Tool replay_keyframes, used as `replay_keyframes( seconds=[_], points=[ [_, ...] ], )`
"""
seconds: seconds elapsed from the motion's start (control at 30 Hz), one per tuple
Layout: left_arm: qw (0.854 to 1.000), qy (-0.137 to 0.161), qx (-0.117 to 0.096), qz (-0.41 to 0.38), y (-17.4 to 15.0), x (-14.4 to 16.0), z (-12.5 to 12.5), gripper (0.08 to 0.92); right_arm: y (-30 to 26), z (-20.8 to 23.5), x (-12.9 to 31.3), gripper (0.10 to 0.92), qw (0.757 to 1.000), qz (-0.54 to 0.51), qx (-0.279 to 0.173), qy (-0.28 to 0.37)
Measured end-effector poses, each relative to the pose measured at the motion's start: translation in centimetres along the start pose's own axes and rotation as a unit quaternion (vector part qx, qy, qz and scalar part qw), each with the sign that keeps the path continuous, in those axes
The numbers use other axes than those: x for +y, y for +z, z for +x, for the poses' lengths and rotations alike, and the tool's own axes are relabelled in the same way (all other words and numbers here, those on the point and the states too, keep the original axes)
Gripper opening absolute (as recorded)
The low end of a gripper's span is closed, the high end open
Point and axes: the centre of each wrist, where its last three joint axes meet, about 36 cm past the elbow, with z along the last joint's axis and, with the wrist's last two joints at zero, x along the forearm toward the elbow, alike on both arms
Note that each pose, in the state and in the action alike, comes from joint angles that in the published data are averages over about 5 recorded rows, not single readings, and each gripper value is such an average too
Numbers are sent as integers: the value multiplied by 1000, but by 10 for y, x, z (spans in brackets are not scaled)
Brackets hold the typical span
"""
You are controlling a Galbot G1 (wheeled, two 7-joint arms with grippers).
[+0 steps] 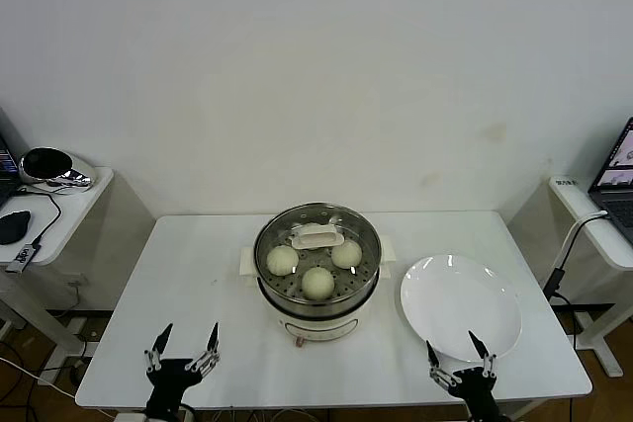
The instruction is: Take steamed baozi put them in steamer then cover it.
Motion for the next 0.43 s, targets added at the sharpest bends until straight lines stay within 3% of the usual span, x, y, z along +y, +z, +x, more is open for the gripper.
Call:
replay_keyframes(
  seconds=[0.43],
  points=[
    [1000, -6, 25, 12, 25, 6, 13, 823, -14, 7, 13, 823, 1000, -12, 4, -17]
  ],
)
